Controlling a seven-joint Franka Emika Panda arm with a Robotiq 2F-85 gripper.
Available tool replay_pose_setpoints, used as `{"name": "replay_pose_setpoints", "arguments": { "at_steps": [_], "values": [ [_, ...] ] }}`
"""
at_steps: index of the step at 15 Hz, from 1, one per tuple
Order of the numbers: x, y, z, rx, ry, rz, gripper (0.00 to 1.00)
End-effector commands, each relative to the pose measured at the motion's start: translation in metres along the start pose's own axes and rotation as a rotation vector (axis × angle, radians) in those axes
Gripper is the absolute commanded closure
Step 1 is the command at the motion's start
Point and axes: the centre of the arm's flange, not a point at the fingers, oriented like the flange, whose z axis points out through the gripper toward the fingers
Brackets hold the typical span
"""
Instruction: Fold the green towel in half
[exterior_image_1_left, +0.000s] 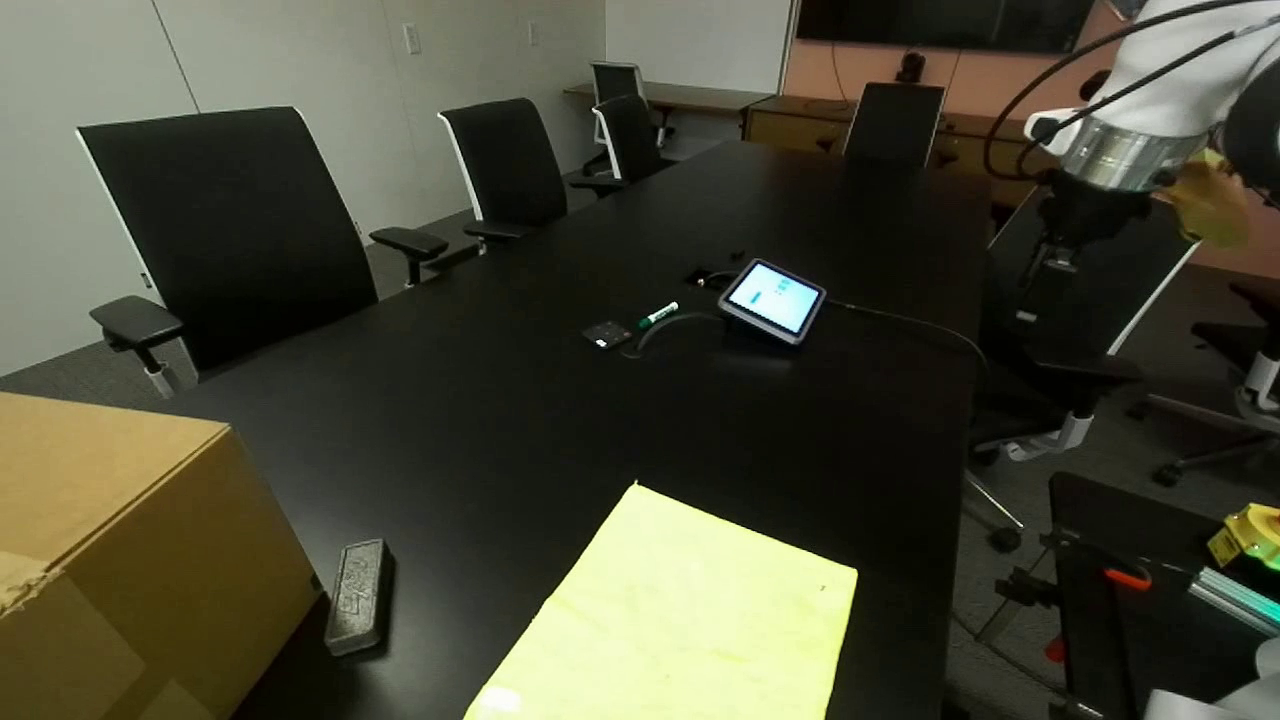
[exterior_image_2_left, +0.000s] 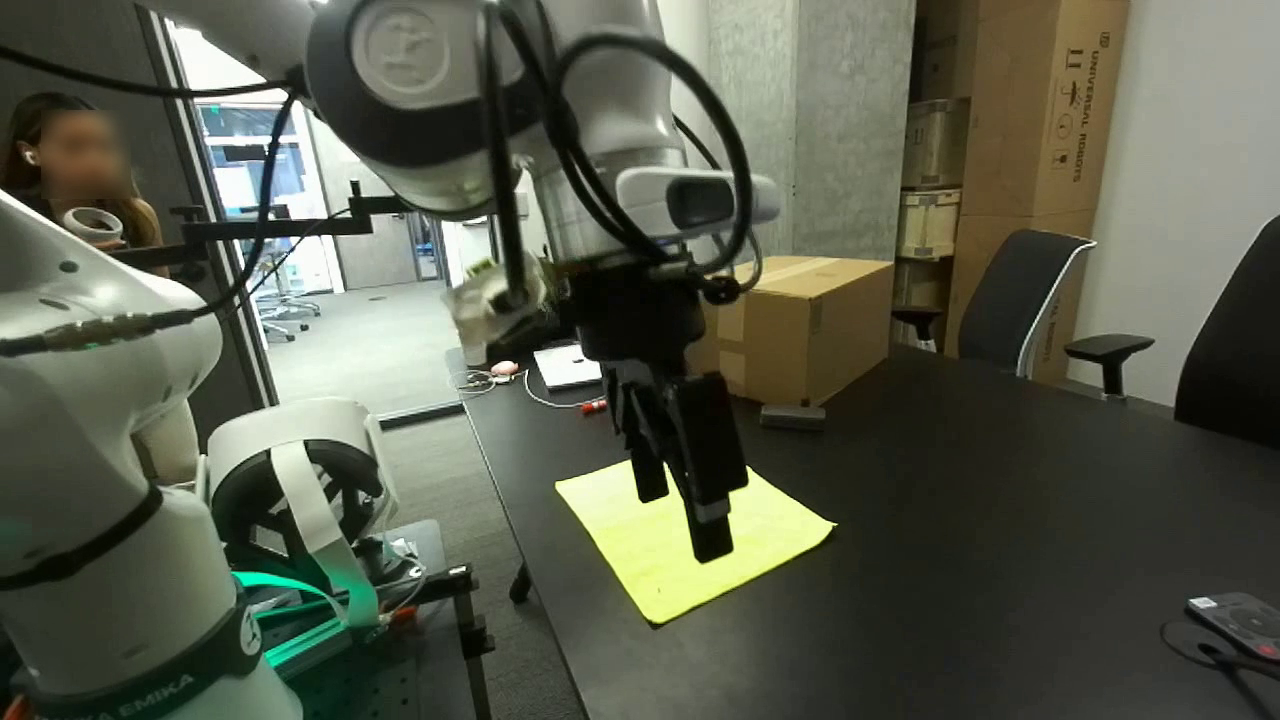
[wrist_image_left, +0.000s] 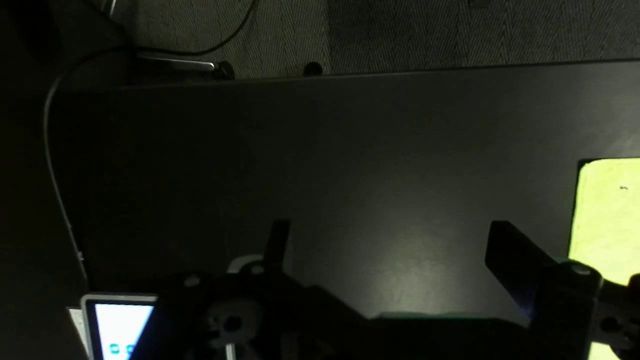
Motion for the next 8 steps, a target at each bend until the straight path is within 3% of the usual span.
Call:
{"name": "replay_pose_setpoints", "arguments": {
  "at_steps": [1, 8],
  "values": [
    [0.046, -0.019, 0.046, 0.031, 0.007, -0.001, 0.0],
    [0.086, -0.077, 0.121, 0.158, -0.018, 0.075, 0.0]
  ]
}}
